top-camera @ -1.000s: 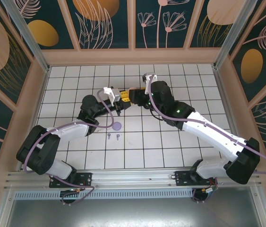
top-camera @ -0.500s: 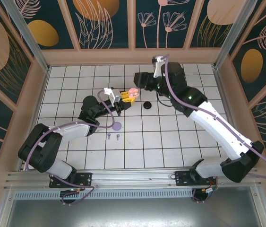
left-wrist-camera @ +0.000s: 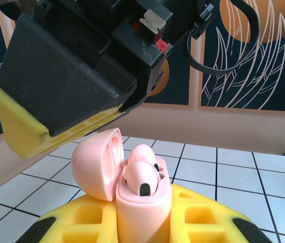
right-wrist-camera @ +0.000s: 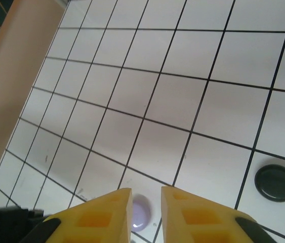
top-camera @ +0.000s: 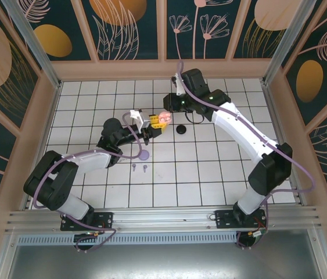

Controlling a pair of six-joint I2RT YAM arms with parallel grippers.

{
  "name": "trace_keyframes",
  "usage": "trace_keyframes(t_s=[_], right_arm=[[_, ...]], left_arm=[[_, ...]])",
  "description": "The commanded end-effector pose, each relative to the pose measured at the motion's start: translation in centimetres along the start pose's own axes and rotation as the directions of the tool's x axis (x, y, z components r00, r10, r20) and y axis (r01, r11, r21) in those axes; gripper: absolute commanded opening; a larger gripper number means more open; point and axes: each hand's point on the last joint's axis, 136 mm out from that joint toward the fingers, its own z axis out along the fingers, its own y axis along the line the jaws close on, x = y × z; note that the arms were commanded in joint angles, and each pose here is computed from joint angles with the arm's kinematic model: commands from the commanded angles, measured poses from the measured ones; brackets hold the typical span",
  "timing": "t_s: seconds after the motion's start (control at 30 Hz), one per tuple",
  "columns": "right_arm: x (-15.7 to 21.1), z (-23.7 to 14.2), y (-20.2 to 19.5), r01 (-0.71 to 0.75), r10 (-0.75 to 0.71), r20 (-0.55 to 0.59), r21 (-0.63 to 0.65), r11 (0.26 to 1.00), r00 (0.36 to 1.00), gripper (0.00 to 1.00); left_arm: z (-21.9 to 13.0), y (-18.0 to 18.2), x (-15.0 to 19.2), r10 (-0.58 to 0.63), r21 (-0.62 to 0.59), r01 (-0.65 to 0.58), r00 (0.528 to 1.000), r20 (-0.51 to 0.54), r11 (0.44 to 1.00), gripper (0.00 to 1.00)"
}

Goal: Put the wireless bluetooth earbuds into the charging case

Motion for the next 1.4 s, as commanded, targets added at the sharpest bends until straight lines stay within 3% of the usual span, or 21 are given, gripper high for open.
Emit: trace_keyframes(t_s=[0.0,0.3,0.4,0.53,0.7,0.77,0.87,1.0,1.17,1.37], right_arm=[[0.4,-1.7,1.7,0.043,-0.044,-0.023,-0.059,0.997,0.999,0.20],[7.1,-2.4,2.1,0.075,-0.086,-0.157,-0.071,0.995,0.984,0.10],[6.7,-4.1,1.7,0.050,-0.055,-0.100,-0.054,0.997,0.993,0.10],[4.0,-7.1,-0.6,-0.037,0.036,0.061,0.016,0.999,0.998,0.13],[3.3,-8.8,-4.5,-0.190,0.172,0.216,0.066,0.980,0.961,0.27],[4.4,-8.2,-5.6,-0.223,0.199,0.223,0.090,0.971,0.954,0.38],[6.3,-6.8,-7.1,-0.263,0.236,0.209,0.114,0.958,0.949,0.44],[8.4,-5.1,-8.2,-0.303,0.278,0.188,0.118,0.946,0.942,0.48],[9.5,-4.3,-8.8,-0.322,0.297,0.180,0.130,0.938,0.938,0.50],[9.4,-4.4,-8.9,-0.317,0.289,0.187,0.142,0.938,0.939,0.51]], left_arm=[[0.4,-0.3,-0.2,0.017,0.022,-0.017,1.000,0.005,1.000,0.00],[1.0,0.5,-0.7,0.006,0.004,-0.006,1.000,0.020,1.000,0.00],[1.1,0.7,-0.7,0.001,-0.004,-0.001,1.000,0.022,1.000,0.00],[1.1,1.1,-0.2,-0.042,-0.024,0.042,0.999,0.013,0.999,0.00],[1.6,2.9,2.6,-0.211,-0.110,0.204,0.975,-0.066,0.973,0.00],[1.9,4.0,4.5,-0.305,-0.172,0.284,0.946,-0.109,0.943,0.00],[2.5,5.5,7.3,-0.460,-0.258,0.411,0.871,-0.170,0.874,0.00],[3.2,6.6,13.5,-0.675,-0.386,0.566,0.691,-0.259,0.728,0.00],[4.2,7.1,16.6,-0.784,-0.420,0.668,0.572,-0.239,0.615,0.00],[3.9,7.8,19.9,-0.848,-0.512,0.682,0.475,-0.235,0.523,0.02]])
